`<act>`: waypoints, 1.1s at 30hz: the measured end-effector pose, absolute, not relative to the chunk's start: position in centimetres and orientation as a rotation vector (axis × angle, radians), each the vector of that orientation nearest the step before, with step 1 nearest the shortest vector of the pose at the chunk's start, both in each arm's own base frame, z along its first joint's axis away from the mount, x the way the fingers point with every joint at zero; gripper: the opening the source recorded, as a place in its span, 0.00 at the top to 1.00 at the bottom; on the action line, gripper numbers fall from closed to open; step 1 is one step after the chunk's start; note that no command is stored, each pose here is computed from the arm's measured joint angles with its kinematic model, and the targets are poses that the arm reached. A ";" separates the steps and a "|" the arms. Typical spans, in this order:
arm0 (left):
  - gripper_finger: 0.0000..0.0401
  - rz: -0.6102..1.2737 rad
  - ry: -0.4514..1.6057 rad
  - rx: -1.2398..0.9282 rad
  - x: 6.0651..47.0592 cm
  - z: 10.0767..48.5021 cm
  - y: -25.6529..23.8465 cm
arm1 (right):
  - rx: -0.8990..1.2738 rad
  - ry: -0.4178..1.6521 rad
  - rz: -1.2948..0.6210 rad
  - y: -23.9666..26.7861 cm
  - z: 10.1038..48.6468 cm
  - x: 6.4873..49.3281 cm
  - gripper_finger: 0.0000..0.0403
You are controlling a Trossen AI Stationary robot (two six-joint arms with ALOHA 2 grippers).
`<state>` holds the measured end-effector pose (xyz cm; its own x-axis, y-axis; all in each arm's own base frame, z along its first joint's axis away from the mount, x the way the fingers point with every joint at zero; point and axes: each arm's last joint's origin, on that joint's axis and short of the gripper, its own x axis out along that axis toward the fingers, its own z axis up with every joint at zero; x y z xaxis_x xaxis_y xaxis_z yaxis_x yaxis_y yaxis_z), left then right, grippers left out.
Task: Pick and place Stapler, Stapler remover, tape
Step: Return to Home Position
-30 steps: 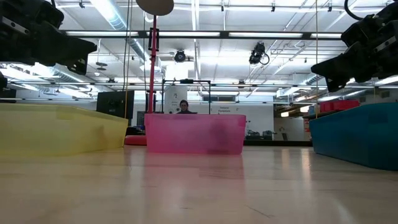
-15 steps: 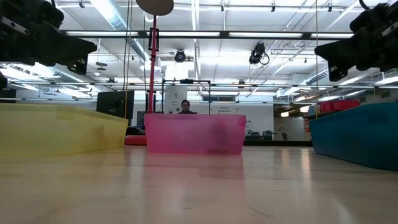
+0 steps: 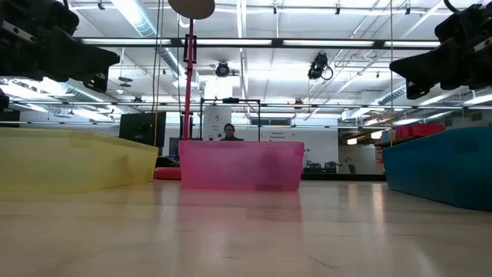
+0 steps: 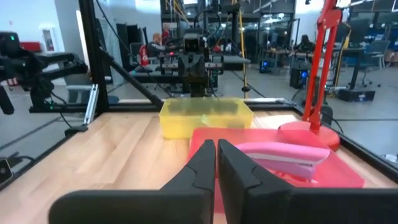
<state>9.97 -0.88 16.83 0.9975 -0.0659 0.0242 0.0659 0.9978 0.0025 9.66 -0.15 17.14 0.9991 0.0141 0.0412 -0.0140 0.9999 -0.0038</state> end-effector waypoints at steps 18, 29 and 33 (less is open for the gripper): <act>0.95 -0.066 -0.024 0.002 10.0 16.8 -0.9 | -0.010 -0.028 0.006 -0.2 17.0 9.7 0.95; 0.95 -0.066 -0.024 0.002 10.0 16.8 -0.9 | -0.010 -0.028 0.006 -0.2 17.0 9.7 0.95; 0.95 -0.066 -0.024 0.002 10.0 16.8 -0.9 | -0.011 -0.028 0.006 -0.2 17.0 9.7 0.95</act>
